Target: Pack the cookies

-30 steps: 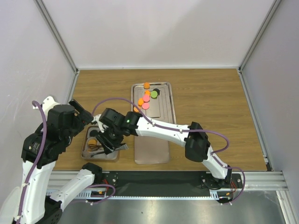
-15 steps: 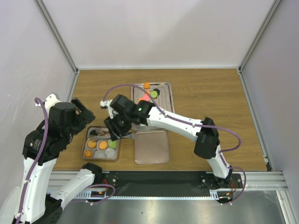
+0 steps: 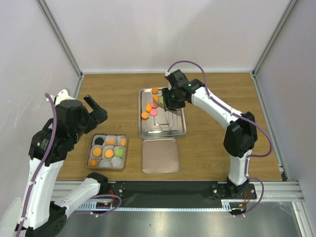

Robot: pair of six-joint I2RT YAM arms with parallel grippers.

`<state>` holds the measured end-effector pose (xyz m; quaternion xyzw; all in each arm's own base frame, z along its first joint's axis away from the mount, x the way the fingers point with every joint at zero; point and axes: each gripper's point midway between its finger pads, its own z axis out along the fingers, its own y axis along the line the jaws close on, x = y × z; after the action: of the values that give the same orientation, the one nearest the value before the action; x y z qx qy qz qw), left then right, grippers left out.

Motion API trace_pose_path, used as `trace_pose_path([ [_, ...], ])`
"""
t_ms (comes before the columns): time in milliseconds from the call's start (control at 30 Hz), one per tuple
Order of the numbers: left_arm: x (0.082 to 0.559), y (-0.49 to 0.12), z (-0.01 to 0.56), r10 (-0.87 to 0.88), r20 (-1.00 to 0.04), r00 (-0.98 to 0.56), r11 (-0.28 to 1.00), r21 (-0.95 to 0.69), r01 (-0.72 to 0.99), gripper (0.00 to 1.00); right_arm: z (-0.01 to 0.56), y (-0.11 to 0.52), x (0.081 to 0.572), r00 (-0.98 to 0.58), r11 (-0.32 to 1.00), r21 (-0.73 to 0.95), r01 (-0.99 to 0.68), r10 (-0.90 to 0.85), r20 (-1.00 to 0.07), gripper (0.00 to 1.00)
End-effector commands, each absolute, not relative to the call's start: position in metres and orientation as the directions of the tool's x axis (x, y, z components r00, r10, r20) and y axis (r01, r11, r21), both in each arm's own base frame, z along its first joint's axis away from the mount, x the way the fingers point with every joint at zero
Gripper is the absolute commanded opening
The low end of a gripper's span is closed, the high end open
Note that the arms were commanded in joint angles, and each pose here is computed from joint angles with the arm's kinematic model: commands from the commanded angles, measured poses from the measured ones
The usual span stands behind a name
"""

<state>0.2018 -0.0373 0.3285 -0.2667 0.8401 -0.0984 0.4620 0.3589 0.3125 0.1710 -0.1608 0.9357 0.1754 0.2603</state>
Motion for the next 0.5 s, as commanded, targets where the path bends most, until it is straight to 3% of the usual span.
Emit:
trace_pose_path([
  [0,0.214,-0.047,0.357,-0.515,-0.761,-0.395,0.857,-0.442,-0.266,0.99,0.167,0.303,0.363,-0.811,0.903,0.202,-0.379,-0.218,-0.543,0.53],
  [467,0.219,-0.049,0.357,-0.487,-0.775,-0.403,0.873,-0.422,-0.244,0.99,0.166,0.345,0.335,-0.771,0.850,0.198,-0.488,-0.313,-0.554,0.52],
])
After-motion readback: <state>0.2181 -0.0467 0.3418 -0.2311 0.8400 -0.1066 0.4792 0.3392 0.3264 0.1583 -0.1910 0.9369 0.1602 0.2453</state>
